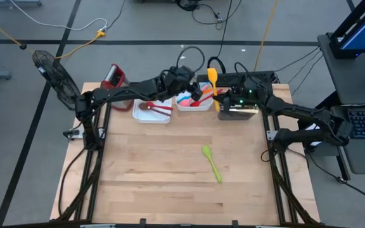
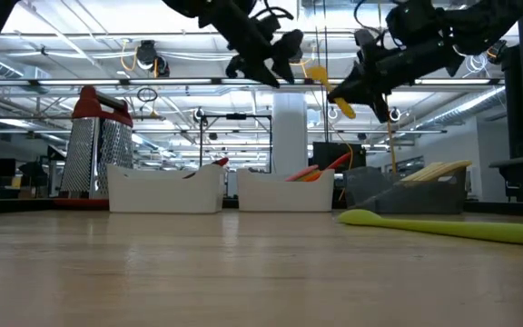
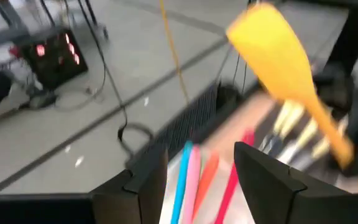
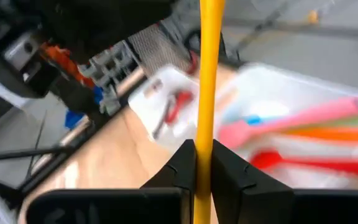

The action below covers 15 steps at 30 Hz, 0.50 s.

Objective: Pick & Place Kitchen Items
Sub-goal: Put the yellow spatula into the right white bin

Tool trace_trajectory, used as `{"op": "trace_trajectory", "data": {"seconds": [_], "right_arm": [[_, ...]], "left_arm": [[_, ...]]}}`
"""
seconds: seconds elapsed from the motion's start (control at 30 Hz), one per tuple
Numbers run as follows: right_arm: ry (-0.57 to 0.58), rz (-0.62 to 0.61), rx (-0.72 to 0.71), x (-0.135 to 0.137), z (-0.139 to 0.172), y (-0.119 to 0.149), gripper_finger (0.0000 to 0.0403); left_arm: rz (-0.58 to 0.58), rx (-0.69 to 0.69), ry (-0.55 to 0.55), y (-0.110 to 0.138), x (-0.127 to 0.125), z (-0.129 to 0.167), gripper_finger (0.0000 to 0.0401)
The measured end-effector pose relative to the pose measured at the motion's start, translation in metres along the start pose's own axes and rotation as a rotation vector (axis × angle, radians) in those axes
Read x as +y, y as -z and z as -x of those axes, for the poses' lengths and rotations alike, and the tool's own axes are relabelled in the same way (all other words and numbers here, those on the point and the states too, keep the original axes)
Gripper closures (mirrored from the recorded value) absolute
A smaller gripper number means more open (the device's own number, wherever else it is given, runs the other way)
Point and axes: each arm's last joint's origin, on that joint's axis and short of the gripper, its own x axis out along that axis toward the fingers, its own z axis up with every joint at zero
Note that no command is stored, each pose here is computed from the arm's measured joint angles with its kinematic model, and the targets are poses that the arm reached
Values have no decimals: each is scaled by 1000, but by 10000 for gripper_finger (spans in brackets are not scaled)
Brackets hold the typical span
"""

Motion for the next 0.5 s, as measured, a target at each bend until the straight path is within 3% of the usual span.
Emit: {"op": "trace_trajectory", "data": {"seconds": [0.2, 0.5], "right_arm": [[41, -38, 210, -3, 6, -10, 385], [140, 62, 591, 3, -5, -37, 385]], "left_arm": [[-37, 196, 6, 21, -3, 5, 213], [-145, 423, 34, 46, -19, 22, 215]]}}
